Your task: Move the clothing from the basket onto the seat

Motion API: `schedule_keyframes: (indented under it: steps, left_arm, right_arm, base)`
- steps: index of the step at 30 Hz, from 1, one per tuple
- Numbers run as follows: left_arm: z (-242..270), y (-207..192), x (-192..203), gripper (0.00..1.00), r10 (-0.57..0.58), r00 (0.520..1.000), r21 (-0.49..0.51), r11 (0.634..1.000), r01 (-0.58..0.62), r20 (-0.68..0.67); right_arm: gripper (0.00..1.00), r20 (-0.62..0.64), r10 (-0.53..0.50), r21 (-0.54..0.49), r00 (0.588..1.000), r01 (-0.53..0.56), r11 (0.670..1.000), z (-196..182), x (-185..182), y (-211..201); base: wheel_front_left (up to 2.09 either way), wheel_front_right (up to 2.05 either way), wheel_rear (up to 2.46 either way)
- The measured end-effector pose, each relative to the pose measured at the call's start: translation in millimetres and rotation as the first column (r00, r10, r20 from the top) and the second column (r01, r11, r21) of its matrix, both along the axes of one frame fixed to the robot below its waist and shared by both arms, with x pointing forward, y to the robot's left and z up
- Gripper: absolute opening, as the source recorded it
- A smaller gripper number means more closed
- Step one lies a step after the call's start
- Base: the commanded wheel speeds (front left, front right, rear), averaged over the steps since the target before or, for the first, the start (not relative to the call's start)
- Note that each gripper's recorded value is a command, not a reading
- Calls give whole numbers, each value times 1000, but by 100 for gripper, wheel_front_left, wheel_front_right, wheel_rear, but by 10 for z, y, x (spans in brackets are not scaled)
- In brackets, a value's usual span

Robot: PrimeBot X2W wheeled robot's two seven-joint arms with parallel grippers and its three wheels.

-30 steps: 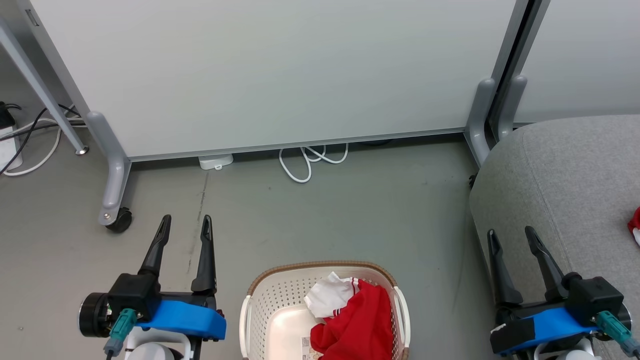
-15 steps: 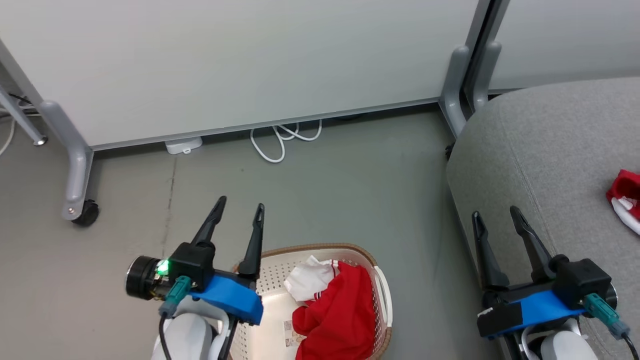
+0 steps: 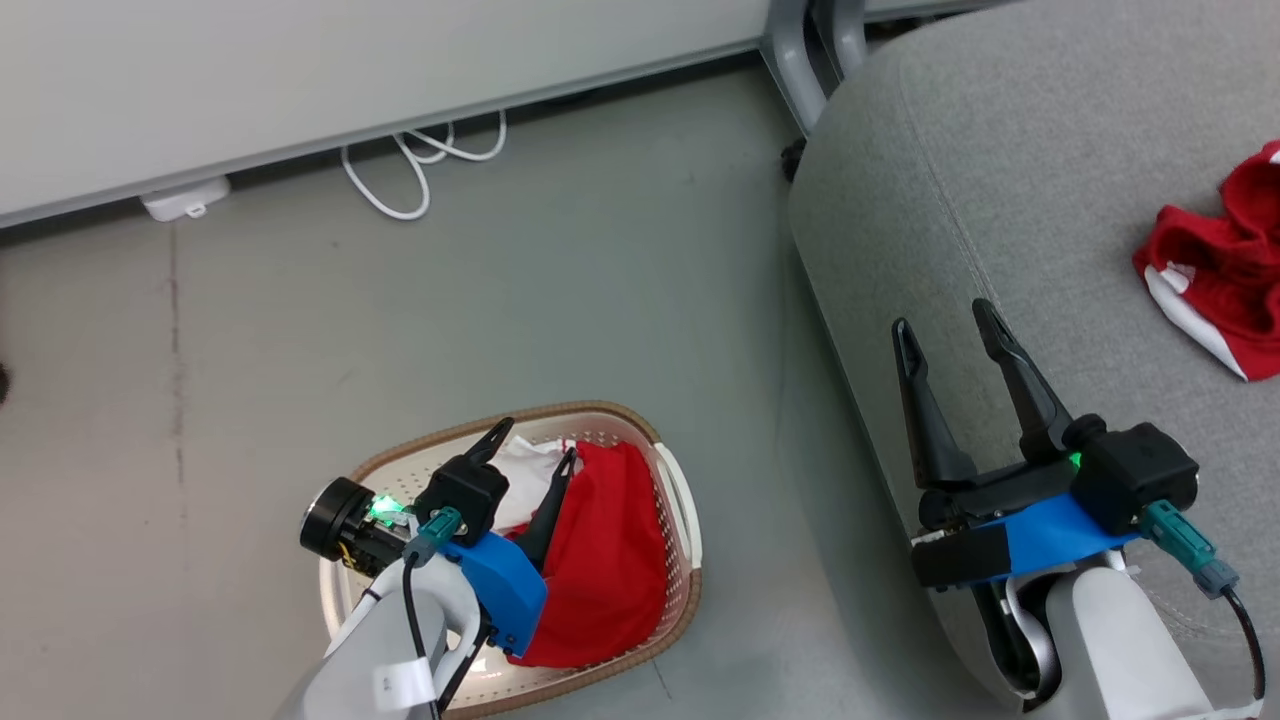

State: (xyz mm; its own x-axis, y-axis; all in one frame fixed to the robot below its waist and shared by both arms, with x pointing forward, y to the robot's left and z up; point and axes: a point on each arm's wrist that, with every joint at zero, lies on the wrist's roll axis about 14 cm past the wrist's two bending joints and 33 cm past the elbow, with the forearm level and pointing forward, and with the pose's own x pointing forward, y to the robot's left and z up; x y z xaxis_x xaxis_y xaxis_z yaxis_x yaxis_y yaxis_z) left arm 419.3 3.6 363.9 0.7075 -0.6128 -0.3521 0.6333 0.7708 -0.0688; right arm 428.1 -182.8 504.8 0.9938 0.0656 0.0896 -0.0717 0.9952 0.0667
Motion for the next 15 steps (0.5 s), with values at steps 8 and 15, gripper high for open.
schedule_keyframes:
  steps: [8,15]
  left_arm:
    - [-730,-168,-80,100,-138,974,101,982,158,-180]
    - [-1304,-211,-101,100,-200,927,164,951,262,-317]
  right_arm:
    - [100,-28,-31,-30,999,30,999,-147,189,-151]
    - [100,-74,-50,-49,996,46,998,-386,350,-252]
  base:
    - [0,0,0]
    - [0,0,0]
